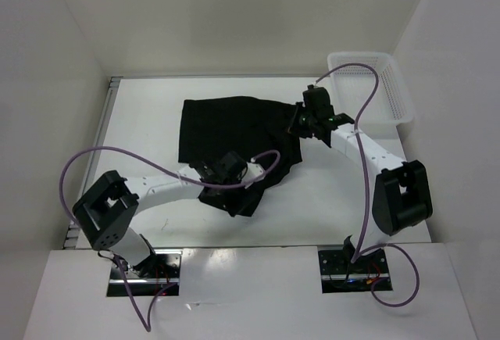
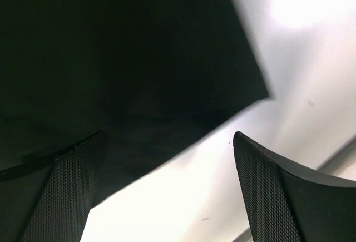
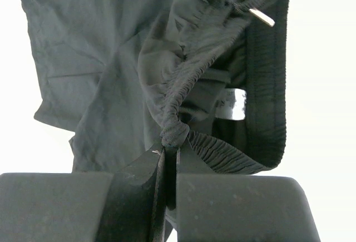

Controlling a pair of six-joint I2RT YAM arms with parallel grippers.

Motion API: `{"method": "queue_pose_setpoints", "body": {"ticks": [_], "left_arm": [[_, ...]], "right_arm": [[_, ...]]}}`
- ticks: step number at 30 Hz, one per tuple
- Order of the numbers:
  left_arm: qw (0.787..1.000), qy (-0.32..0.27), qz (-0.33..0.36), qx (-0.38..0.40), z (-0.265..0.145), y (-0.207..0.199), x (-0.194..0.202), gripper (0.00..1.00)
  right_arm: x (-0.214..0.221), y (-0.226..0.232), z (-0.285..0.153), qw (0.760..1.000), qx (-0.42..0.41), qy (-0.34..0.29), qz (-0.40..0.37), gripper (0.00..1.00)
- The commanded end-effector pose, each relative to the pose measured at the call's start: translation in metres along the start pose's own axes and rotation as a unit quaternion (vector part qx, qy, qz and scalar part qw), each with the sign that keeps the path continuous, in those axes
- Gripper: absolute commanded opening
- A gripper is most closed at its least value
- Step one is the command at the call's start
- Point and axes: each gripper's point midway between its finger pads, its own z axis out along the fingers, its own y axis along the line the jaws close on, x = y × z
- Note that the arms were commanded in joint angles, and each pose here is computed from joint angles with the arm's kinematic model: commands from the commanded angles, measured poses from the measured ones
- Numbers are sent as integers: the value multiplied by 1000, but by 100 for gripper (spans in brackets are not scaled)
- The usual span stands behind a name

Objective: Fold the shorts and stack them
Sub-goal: Flatten the shorts out

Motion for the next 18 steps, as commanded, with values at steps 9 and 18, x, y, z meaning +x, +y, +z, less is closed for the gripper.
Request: {"method": "queue_pose_setpoints", "body": {"ticks": [9,18], "left_arm": [[999,-26,37,0,52,-18,-4,49],[995,-46,-52,-68,-5,59,-27,0]], "right_arm": [[-14,-13,-22,998,8,-59,26,0],[-32,-34,-29,996,34,-78,18,0]]}}
